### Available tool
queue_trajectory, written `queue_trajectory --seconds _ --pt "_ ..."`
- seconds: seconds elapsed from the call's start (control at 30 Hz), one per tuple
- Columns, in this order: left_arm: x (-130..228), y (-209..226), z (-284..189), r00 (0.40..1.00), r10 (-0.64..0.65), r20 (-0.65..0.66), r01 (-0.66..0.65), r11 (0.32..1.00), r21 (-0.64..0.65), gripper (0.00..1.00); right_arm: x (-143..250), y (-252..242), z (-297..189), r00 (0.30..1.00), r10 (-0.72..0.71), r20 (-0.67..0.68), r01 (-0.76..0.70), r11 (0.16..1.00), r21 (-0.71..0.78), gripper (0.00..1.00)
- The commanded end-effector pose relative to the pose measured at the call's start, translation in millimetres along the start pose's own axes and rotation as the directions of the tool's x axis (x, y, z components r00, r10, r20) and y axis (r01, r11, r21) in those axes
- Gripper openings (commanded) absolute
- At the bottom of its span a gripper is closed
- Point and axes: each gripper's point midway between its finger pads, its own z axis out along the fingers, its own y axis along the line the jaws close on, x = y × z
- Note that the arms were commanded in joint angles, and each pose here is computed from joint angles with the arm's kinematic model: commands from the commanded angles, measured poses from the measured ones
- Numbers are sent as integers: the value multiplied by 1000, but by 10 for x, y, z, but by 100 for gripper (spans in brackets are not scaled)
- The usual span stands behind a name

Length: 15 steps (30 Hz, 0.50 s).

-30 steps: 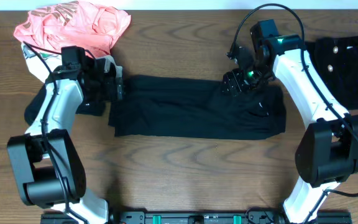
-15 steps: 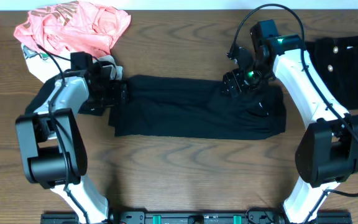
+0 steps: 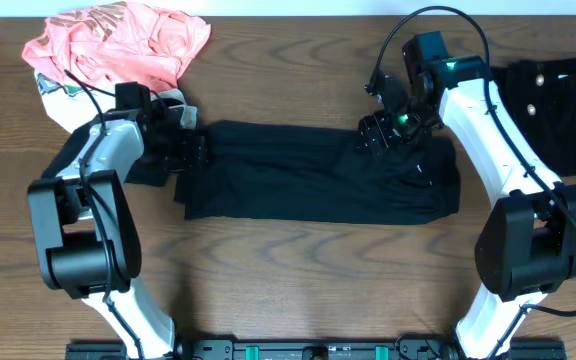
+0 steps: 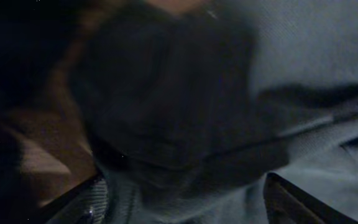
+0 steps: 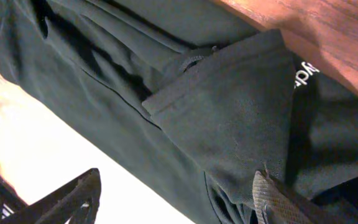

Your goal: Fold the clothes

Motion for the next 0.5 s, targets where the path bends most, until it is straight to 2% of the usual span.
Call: queue_trajectory --seconds 0.0,0.27,0.33,0.47 --pt "453 -32 350 985 -23 -171 30 999 39 79 -72 120 -98 998 -44 35 44 999 -11 76" --pt "479 -87 349 983 -25 -180 38 997 70 74 -70 120 -98 998 -44 34 44 999 -11 76" --pt "478 -97 349 984 -25 -179 39 996 76 69 -70 120 -98 998 -44 34 44 999 -11 76" --pt "451 -216 339 985 -25 -168 50 988 145 64 -73 120 -98 998 -44 35 45 999 -11 76"
